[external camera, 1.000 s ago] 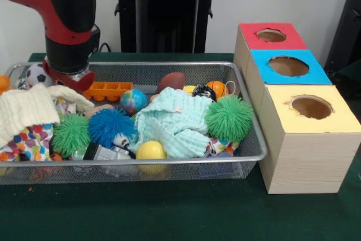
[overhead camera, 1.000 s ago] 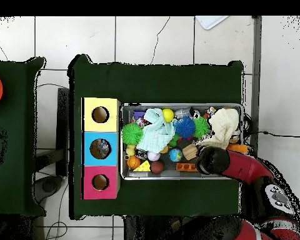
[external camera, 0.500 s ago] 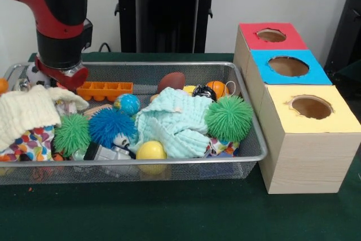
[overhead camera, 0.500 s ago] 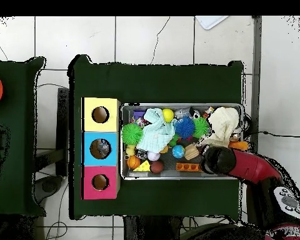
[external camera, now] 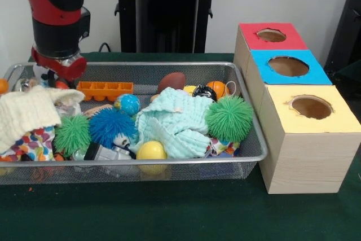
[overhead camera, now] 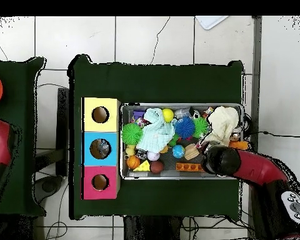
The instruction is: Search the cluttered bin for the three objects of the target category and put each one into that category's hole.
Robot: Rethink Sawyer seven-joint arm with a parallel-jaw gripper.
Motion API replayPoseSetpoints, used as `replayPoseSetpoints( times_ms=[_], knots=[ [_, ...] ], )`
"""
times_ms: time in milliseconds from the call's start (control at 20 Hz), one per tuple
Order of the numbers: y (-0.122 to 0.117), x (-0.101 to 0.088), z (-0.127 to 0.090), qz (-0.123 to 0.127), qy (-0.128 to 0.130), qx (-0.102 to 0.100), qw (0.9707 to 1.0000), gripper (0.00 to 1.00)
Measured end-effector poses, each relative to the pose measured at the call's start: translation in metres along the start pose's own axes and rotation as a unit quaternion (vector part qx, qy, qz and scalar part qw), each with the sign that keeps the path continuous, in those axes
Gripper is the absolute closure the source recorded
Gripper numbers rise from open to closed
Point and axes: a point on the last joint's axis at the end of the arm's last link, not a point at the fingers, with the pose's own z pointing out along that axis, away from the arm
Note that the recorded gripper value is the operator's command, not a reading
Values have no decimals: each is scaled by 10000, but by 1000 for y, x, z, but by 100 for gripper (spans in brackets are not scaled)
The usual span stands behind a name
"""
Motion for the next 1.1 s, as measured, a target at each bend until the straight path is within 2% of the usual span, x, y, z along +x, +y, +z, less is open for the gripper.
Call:
replayPoseSetpoints(
  times_ms=[350,400,500,650,700,1100],
  knots=[
    [-4,-18,-60,294,-163,-50,9994,0],
    [-4,-23,-81,389,-204,-70,9990,0],
    [-3,-25,-90,434,-215,-81,9988,0],
    [-1,-32,-115,540,-266,-117,9981,0],
    [2,-36,-132,596,-301,-142,9977,0],
    [6,-46,-185,747,-440,-218,9960,0]
  ],
)
